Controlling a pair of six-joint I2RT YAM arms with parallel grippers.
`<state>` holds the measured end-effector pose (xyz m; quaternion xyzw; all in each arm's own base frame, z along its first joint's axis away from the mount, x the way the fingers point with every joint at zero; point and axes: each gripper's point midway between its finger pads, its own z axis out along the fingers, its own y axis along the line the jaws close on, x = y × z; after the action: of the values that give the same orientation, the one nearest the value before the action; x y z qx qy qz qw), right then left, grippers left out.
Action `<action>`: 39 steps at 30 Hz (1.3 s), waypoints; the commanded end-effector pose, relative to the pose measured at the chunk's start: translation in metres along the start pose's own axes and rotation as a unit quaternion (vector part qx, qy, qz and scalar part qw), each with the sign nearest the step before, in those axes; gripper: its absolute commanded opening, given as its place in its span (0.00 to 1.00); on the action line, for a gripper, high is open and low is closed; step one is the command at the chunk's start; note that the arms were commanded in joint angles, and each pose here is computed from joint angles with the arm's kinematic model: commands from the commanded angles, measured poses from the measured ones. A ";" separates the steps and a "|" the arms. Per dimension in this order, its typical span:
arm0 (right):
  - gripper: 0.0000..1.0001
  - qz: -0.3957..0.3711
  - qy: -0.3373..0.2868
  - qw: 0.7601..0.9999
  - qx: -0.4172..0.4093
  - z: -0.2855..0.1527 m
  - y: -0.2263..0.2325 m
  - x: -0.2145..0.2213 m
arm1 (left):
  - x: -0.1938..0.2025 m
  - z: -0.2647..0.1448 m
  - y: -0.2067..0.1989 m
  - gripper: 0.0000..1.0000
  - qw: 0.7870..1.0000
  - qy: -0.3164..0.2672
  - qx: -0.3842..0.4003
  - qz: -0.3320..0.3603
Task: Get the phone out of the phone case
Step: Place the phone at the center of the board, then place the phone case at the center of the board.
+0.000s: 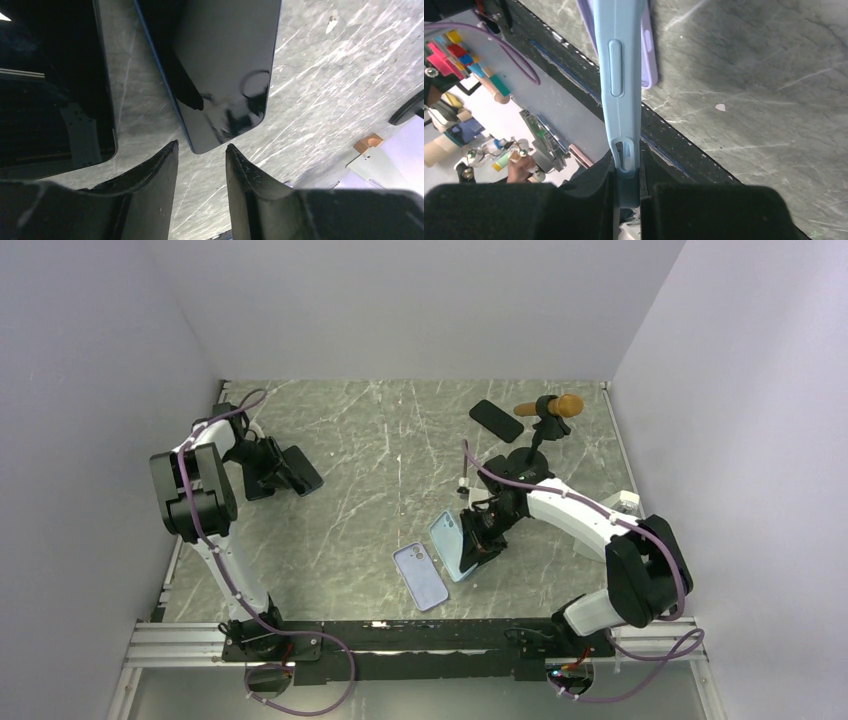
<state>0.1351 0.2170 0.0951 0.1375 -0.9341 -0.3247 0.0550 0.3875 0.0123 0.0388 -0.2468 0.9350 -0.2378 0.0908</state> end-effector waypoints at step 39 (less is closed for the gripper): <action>0.60 -0.053 -0.292 0.829 0.475 -0.102 -0.059 -0.243 | 0.243 -0.087 -0.123 0.67 0.971 -0.077 0.140 0.176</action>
<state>0.3168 0.2219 0.1290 0.1183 -0.9669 -0.0508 -0.2204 0.2150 -0.1699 0.1639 -0.0733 0.9062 -0.3419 0.2377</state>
